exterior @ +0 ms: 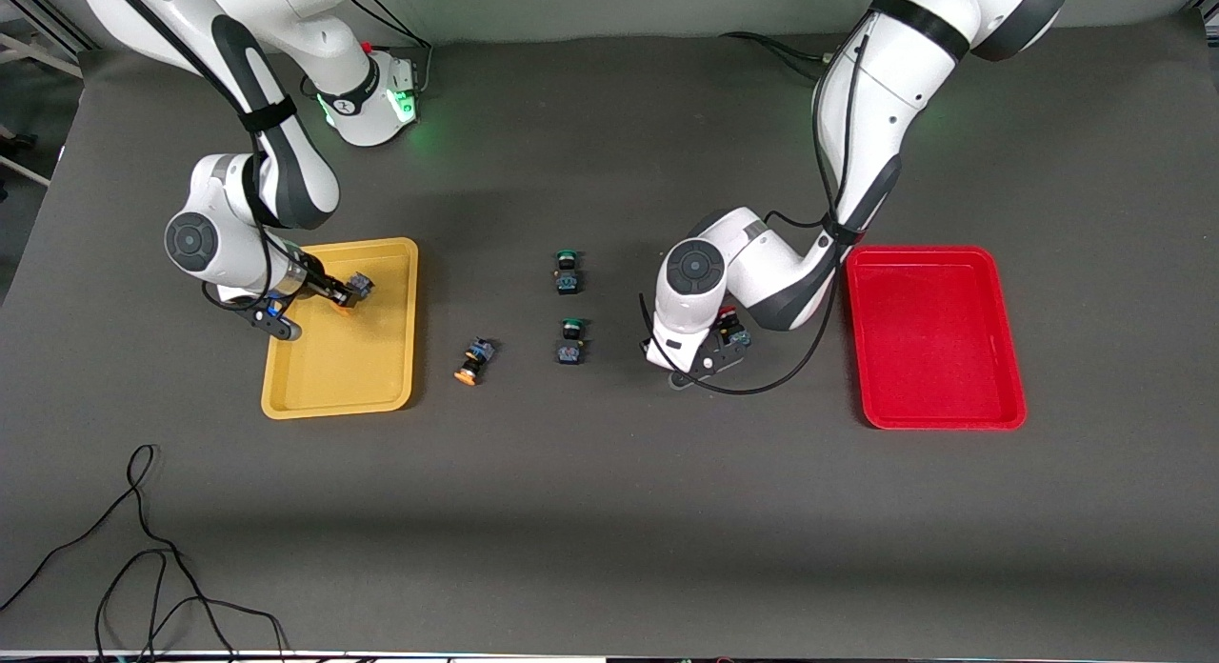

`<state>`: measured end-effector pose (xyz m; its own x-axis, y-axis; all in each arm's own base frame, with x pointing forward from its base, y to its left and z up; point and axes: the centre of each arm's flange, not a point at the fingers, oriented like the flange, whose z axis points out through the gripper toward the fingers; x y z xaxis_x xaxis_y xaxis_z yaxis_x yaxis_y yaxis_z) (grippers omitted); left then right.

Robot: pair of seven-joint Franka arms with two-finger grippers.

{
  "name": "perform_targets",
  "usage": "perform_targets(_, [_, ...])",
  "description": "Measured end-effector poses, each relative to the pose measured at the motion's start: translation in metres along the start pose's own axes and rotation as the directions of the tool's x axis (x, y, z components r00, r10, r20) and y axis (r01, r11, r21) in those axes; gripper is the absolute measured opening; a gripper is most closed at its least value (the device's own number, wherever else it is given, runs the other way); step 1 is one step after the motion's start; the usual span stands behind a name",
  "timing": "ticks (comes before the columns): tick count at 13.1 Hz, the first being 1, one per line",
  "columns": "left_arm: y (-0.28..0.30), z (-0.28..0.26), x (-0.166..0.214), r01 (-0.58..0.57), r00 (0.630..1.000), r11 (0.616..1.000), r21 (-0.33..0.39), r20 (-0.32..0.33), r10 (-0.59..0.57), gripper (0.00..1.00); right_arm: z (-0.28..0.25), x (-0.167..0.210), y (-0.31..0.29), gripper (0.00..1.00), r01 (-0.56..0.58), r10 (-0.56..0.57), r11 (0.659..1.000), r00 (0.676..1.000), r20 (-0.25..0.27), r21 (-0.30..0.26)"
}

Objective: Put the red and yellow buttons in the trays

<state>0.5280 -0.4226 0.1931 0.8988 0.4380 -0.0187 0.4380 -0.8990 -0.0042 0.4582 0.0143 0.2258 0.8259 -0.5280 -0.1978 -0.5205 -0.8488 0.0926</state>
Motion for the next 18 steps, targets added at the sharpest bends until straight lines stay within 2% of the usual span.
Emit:
perform_targets(2, [-0.012, -0.034, 0.023, 0.007, 1.0, 0.996, 0.089, -0.012, -0.006, 0.44, -0.016, 0.005, -0.013, 0.93, 0.002, -0.001, 1.0, 1.0, -0.031, 0.023])
perform_targets(3, [-0.025, -0.063, 0.037, -0.014, 1.0, 0.989, 0.145, -0.014, 0.017, 0.44, -0.032, 0.005, -0.033, 1.0, -0.009, 0.011, 0.999, 0.998, -0.055, 0.045])
perform_targets(5, [-0.06, -0.123, 0.065, -0.052, 0.998, 0.974, 0.222, -0.017, 0.057, 0.44, -0.078, -0.011, -0.101, 1.0, -0.07, 0.076, 0.994, 0.994, -0.078, 0.087])
perform_targets(7, [-0.106, -0.16, 0.086, -0.1, 0.994, 0.961, 0.258, -0.014, 0.108, 0.44, -0.107, -0.045, -0.184, 1.0, -0.112, 0.122, 0.986, 0.99, -0.072, 0.126])
perform_targets(8, [-0.133, -0.164, 0.094, -0.133, 0.99, 0.952, 0.276, 0.002, 0.138, 0.44, -0.102, -0.059, -0.218, 1.0, -0.117, 0.125, 0.985, 0.99, -0.062, 0.128])
perform_targets(10, [-0.189, -0.162, 0.11, -0.193, 0.981, 0.939, 0.284, 0.059, 0.184, 0.44, -0.056, -0.056, -0.254, 1.0, -0.12, 0.125, 0.988, 0.991, -0.044, 0.101])
perform_targets(13, [-0.282, -0.133, 0.142, -0.263, 0.965, 0.94, 0.219, 0.078, 0.252, 0.44, 0.021, -0.029, -0.257, 1.0, -0.15, 0.152, 0.987, 0.988, -0.032, 0.056])
perform_targets(15, [-0.33, -0.093, 0.142, -0.27, 0.963, 0.949, 0.163, 0.043, 0.267, 0.44, 0.041, -0.024, -0.258, 0.95, -0.152, 0.154, 0.987, 0.988, -0.032, 0.044])
perform_targets(18, [-0.361, -0.037, 0.114, -0.269, 0.963, 0.957, 0.105, 0.028, 0.268, 0.44, 0.036, -0.023, -0.261, 0.56, -0.15, 0.152, 0.987, 0.988, -0.038, 0.057])
